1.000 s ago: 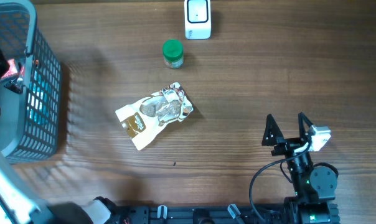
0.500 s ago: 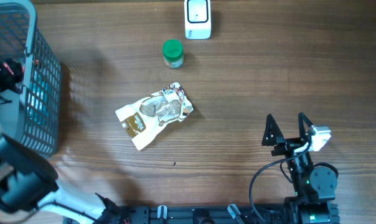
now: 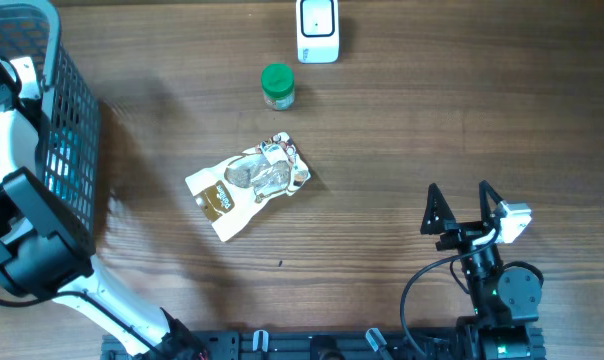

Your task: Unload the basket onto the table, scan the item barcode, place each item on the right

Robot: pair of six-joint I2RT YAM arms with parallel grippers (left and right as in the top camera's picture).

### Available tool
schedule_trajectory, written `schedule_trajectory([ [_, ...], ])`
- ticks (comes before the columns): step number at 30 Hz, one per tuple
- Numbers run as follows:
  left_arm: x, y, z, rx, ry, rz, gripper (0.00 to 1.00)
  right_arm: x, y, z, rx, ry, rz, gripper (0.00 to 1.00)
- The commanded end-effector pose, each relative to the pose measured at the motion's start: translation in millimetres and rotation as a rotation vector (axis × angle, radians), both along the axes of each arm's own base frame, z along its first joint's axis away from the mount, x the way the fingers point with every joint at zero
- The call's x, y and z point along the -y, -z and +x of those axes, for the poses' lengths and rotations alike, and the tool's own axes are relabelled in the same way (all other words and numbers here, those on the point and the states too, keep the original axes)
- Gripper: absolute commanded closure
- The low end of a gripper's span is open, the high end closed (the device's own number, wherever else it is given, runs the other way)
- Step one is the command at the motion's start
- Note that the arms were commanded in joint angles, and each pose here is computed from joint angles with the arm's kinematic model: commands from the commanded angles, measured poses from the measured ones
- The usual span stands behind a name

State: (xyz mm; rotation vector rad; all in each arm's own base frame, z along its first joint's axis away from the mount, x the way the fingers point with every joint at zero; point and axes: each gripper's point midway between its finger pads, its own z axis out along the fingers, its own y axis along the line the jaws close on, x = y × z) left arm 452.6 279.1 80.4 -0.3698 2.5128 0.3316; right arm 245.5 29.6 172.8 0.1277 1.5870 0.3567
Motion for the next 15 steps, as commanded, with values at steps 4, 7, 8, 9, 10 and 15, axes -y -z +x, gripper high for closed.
schedule_trajectory([
  [4, 6.8, 50.2, -4.9, -0.113, 0.085, -0.023, 0.05, 1.6, -2.0, -0.2, 0.012, 0.011, -0.016, 0.00],
  [7, 9.1, 58.4, -3.2, -0.115, 0.103, -0.035, 0.05, 1.6, -2.0, -0.2, 0.012, 0.011, -0.016, 0.00],
  [8, 11.3, 63.3, -3.3, -0.119, 0.118, -0.049, 0.05, 1.6, -2.0, -0.2, 0.012, 0.011, -0.016, 0.00],
  [9, 12.9, 68.0, -3.3, -0.123, 0.122, -0.059, 0.05, 1.6, -2.0, -0.2, 0.012, 0.011, -0.016, 0.00],
  [10, 14.1, 73.2, -4.2, -0.129, 0.124, -0.069, 0.05, 1.6, -2.0, -0.2, 0.012, 0.011, -0.016, 0.00],
  [15, 15.6, 84.6, -6.1, -0.145, 0.126, -0.086, 0.13, 1.6, -2.0, -0.2, 0.012, 0.011, -0.017, 0.00],
])
